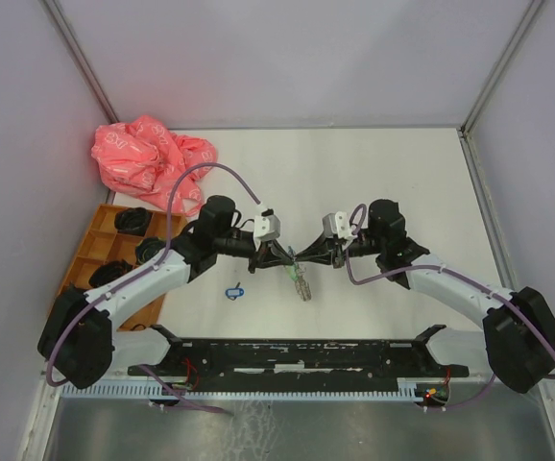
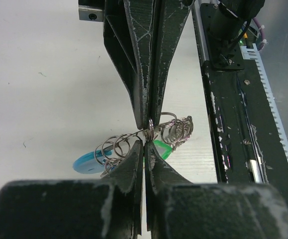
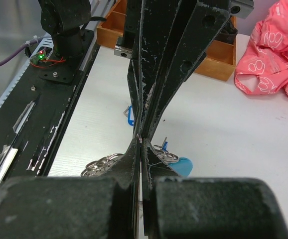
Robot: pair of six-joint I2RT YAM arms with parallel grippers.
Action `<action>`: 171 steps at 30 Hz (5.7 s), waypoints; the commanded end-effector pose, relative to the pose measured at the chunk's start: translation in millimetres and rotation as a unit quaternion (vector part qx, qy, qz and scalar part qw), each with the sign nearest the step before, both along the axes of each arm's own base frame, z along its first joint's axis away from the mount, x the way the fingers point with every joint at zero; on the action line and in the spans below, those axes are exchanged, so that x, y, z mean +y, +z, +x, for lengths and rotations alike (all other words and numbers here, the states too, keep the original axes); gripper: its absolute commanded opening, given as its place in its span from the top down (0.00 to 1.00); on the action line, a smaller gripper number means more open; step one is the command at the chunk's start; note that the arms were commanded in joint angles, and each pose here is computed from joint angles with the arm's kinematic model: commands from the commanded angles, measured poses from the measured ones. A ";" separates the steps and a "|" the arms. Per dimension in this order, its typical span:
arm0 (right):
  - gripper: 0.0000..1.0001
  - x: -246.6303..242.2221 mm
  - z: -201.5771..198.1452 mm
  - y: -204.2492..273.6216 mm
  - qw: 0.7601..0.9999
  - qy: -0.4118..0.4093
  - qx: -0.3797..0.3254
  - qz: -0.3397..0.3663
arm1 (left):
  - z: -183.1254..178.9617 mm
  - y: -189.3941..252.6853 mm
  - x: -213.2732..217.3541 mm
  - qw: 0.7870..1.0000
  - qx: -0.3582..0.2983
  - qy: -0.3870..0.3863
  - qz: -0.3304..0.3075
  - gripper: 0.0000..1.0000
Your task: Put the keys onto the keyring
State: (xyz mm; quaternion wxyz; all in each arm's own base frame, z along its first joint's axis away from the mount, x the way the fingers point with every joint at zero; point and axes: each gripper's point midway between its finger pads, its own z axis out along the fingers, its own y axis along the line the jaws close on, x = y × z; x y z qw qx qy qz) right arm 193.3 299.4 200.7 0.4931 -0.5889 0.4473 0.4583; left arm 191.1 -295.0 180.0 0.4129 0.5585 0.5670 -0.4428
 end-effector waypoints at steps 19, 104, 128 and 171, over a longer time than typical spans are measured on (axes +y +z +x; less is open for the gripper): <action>0.99 11.2 5.8 51.2 0.990 -0.027 -0.061 0.128 | 15.8 25.9 -6.7 0.994 0.006 0.071 -0.087 0.72; 0.63 -1.6 5.1 22.3 0.996 -0.010 -0.084 -0.027 | 6.1 42.9 -8.6 0.984 -0.092 0.109 0.107 0.97; 0.99 2.7 7.9 10.5 0.997 0.002 -0.061 -0.037 | 10.6 29.0 -7.0 0.981 -0.089 0.120 0.121 0.86; 0.99 3.7 -7.5 28.6 0.997 0.029 -0.071 0.026 | 0.6 6.6 -6.1 0.999 -0.033 -0.011 0.024 0.97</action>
